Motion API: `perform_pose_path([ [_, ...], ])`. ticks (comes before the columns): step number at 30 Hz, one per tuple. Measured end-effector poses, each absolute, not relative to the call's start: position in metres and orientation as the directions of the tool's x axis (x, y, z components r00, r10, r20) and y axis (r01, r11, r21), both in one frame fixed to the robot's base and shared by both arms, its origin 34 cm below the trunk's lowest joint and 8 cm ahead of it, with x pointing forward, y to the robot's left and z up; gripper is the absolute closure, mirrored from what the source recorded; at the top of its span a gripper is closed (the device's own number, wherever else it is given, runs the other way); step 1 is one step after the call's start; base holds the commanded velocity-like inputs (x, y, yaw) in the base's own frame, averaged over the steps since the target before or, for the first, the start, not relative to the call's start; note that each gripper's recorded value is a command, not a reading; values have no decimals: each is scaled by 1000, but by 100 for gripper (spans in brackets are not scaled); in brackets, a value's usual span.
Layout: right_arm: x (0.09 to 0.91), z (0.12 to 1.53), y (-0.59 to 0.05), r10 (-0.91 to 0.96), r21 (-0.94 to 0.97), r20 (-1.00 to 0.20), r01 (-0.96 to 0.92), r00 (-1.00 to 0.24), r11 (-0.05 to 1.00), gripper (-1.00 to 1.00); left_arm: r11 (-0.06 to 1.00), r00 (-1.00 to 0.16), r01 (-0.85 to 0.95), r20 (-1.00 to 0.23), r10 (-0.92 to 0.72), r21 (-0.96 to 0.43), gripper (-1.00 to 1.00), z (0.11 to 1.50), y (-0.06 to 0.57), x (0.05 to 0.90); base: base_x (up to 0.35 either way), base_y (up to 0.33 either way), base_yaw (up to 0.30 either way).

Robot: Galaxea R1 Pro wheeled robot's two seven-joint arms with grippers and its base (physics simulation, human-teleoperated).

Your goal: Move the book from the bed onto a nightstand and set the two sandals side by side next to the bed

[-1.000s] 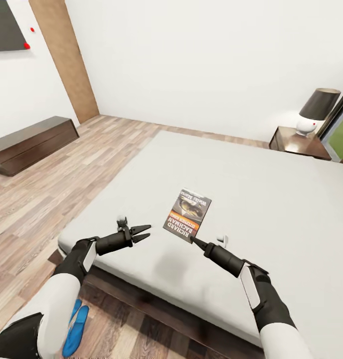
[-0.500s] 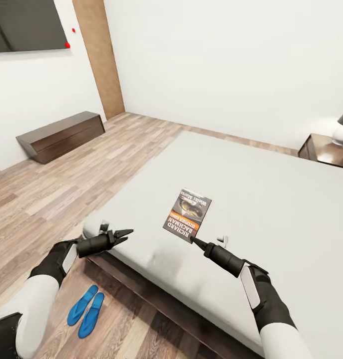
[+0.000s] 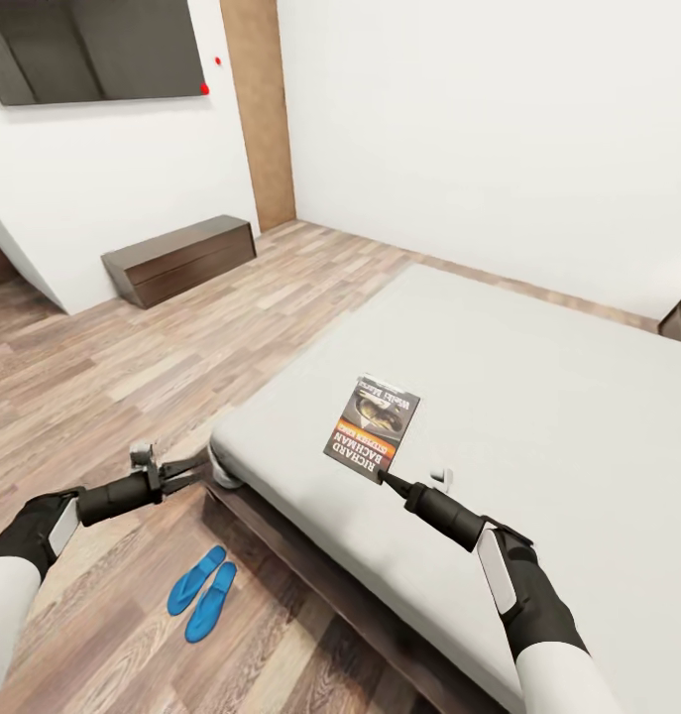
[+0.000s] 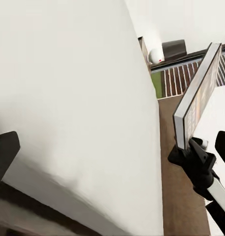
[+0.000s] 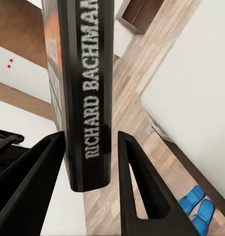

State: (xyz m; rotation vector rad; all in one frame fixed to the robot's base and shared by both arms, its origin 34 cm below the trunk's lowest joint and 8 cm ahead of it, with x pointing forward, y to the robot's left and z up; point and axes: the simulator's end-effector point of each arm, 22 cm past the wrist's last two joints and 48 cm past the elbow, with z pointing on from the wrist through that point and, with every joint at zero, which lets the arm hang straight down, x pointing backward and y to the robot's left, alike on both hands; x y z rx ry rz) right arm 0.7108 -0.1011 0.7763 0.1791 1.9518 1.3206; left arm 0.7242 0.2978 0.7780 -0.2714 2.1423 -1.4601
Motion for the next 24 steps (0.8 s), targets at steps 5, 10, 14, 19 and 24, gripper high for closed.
perform_pose_path([
  [5,710,776,-101,499,844,-506,-284,-703,455,100,437,-829,101,-318,-460,-894,-100,770,332,714,0,0,293],
  [10,711,776,-101,499,844,-507,-284,-703,455,100,459,-824,72,-313,-473,-885,-100,751,349,697,0,0,293],
  [14,711,776,-101,499,843,-507,-285,-702,455,100,480,-820,40,-303,-486,-877,-100,736,365,680,0,0,293],
  [19,711,776,-101,499,844,-507,-285,-703,455,100,499,-814,11,-298,-498,-866,-100,722,378,663,0,0,293],
  [24,711,776,-101,499,843,-507,-285,-703,456,100,522,-809,-19,-294,-509,-852,-100,713,393,648,0,0,293],
])
